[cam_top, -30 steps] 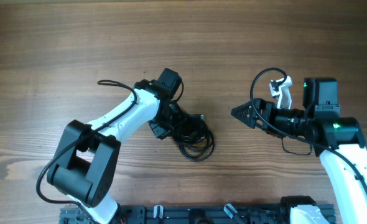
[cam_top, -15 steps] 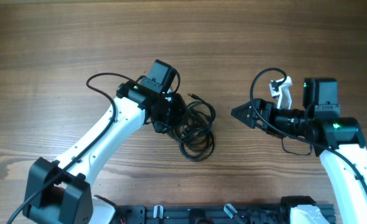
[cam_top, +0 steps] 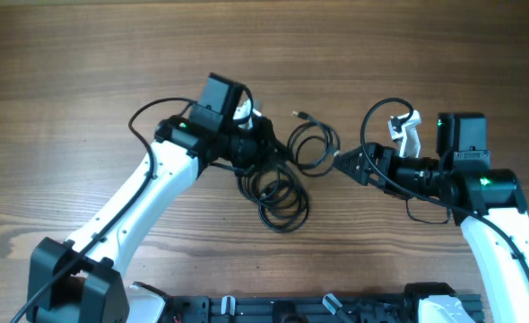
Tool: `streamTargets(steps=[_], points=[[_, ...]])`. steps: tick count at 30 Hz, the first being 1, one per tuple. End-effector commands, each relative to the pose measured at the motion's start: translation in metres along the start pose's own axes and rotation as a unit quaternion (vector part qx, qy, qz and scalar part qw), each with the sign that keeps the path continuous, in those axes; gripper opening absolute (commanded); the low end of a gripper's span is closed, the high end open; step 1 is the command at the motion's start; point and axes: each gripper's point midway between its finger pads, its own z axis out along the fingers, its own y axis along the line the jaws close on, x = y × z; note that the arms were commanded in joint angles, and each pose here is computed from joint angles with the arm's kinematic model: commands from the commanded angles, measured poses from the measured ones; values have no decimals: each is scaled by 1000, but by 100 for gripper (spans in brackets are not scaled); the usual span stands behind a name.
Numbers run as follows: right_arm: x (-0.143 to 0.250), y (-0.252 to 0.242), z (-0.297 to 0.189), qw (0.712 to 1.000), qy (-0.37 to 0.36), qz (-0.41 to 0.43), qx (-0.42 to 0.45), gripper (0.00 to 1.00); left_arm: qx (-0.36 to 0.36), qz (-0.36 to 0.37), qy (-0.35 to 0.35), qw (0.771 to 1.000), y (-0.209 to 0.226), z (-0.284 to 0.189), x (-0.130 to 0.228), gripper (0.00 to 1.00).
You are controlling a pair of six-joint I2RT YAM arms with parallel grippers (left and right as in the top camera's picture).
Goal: Untangle cables
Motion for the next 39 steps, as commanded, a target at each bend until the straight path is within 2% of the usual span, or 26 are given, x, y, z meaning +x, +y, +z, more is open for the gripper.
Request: streamTargets(steps=[1, 6, 11, 16, 23, 30, 36, 39], points=[[-4, 1, -2, 1000, -5, -12, 2, 100, 51, -8, 19, 999, -22, -19, 3, 4], [-5, 1, -1, 1000, -7, -14, 2, 100, 69, -68, 8, 995, -18, -36, -15, 4], [-9, -7, -2, 999, -17, -14, 27, 100, 100, -87, 37, 991, -24, -46, -12, 4], [-10, -9, -2, 999, -19, -13, 34, 100, 111, -104, 33, 988, -24, -54, -19, 4], [-11, -10, -1, 999, -20, -15, 33, 100, 127, -175, 73, 974, -32, -58, -10, 4], [-11, -10, 4, 1000, -9, -11, 25, 100, 146, -180, 93, 968, -44, -61, -7, 4], [-13, 14, 18, 996, -2, -83, -11, 100, 143, -179, 95, 969, -44, -59, -5, 4], [-17, 24, 25, 996, -9, -91, -21, 96, 139, -174, 103, 969, -46, -54, 1, 4]])
